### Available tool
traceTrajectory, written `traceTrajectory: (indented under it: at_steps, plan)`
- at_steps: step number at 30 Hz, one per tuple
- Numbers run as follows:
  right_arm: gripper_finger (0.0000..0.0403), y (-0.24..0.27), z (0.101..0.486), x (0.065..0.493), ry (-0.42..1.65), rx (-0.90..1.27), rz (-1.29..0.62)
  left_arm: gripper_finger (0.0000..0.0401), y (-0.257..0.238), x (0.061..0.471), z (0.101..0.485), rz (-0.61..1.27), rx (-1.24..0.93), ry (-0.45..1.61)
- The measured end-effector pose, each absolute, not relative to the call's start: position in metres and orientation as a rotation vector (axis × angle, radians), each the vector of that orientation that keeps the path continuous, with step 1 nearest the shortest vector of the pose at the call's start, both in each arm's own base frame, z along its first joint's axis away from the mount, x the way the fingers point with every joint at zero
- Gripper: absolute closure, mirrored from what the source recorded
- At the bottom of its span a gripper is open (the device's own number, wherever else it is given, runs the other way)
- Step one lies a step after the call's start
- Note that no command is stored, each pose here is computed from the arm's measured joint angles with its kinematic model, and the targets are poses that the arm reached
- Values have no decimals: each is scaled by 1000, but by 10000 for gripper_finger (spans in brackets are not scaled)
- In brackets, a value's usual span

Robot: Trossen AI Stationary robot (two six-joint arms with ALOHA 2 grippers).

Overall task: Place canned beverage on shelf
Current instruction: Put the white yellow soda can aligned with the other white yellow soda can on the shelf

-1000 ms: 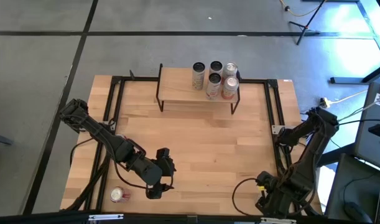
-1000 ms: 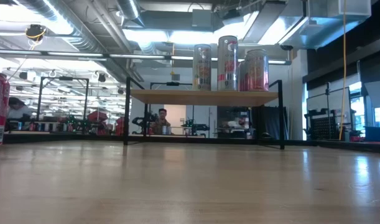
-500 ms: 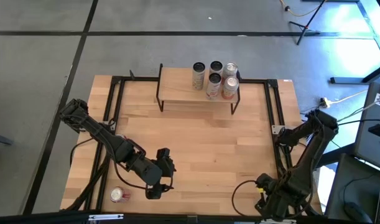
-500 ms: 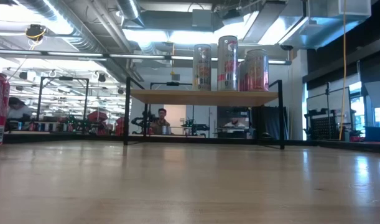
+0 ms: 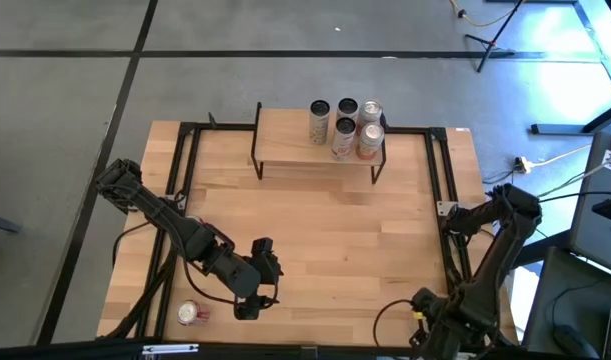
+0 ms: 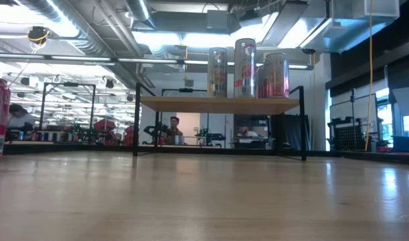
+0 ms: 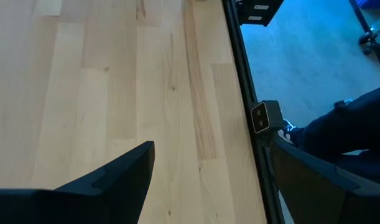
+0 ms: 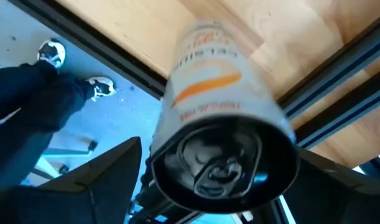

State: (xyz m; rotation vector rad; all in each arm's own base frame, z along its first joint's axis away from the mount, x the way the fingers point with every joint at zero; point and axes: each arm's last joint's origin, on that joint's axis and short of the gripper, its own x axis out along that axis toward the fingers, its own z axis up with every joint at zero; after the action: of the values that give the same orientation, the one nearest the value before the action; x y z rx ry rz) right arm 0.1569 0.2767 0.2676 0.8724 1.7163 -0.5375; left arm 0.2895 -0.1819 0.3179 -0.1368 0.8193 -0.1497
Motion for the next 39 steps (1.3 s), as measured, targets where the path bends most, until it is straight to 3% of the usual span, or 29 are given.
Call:
traceTrajectory:
  at_steps: [4,9,14,18,30,39]
  plan:
    - [94,276,267,158,1713,864,-540,96,-181,290,318,-145,-136,818]
    - [183,274,267,158,1714,766,-455,96,-179,290,319,-143,-112,814]
    - [183,266,278,175,1687,658,-280,96,-168,281,333,-143,-125,805]
    - [183,253,297,200,1548,567,-133,96,-161,269,347,-152,-137,781]
    - [183,173,337,280,1191,110,38,96,-140,225,355,-160,-163,744]
    - [183,138,316,318,1230,-146,187,96,-131,209,340,-186,-333,504]
